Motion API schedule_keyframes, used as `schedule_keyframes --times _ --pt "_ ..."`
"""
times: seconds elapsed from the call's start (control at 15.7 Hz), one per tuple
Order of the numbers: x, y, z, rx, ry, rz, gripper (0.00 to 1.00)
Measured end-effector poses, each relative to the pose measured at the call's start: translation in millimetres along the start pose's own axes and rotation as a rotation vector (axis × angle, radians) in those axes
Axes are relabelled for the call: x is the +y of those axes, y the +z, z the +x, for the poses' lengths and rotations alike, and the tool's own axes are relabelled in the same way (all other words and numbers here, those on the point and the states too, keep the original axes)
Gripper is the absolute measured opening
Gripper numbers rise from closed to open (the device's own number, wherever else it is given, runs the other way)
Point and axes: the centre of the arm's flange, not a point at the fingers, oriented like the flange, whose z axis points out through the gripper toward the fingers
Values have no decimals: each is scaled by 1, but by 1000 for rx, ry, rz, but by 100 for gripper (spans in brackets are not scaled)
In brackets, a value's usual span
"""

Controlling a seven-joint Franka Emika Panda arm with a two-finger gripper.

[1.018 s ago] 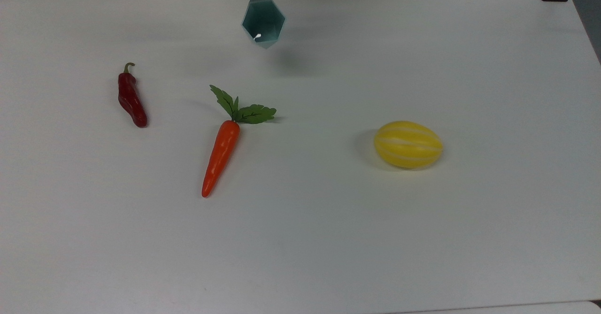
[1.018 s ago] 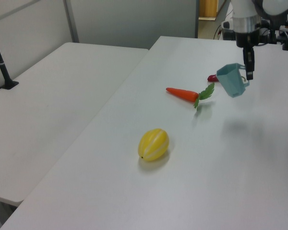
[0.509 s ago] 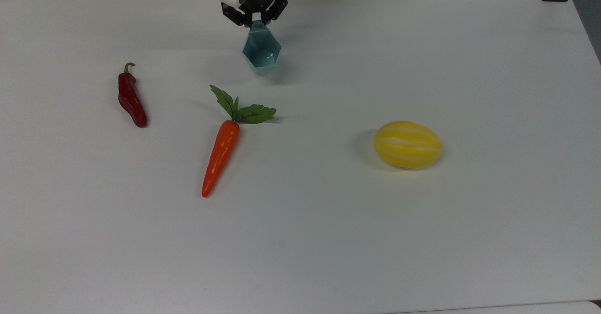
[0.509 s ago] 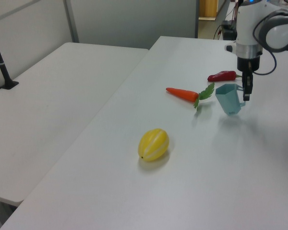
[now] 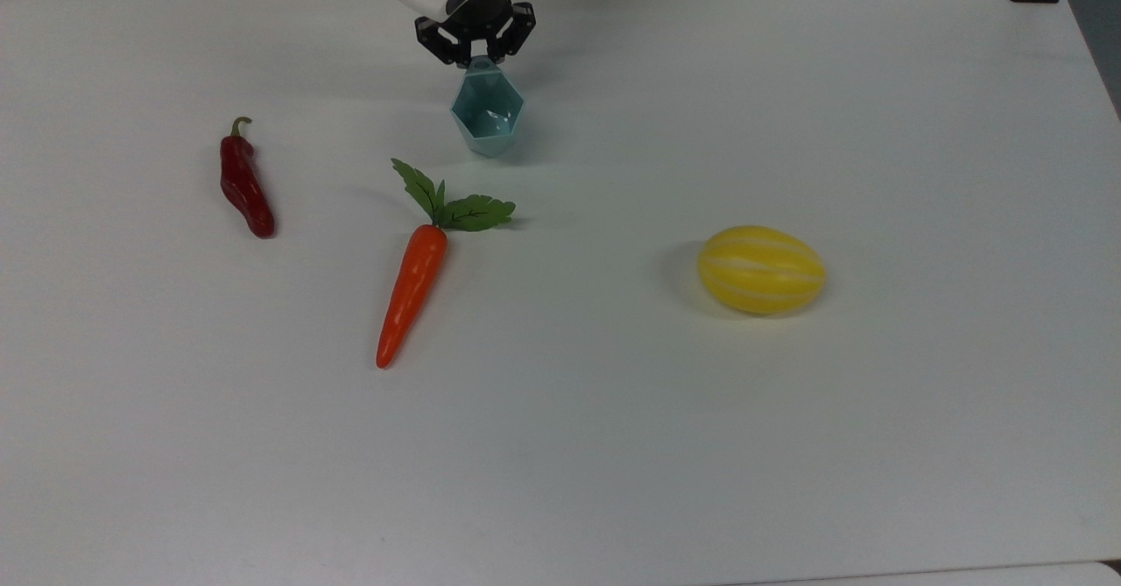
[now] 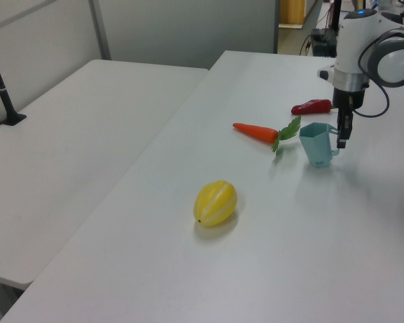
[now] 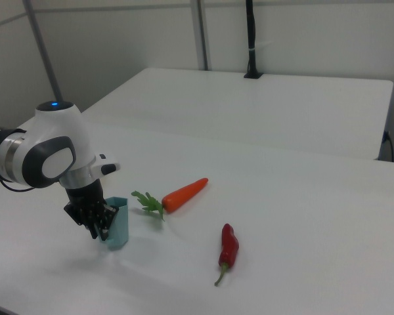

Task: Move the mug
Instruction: 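Lower the held mug onto the table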

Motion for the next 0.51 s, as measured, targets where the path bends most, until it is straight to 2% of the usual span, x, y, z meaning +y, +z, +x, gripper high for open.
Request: schedule_keyframes --times 0.19,0.25,0.32,0.45,0.51 --pt "0 2 -1 -3 12 1 26" --pt "0 3 -1 -6 15 1 30" --pt "0 3 -2 -7 23 2 30" --pt "0 4 -2 -10 39 2 39" --pt "0 5 -2 -11 47 2 39"
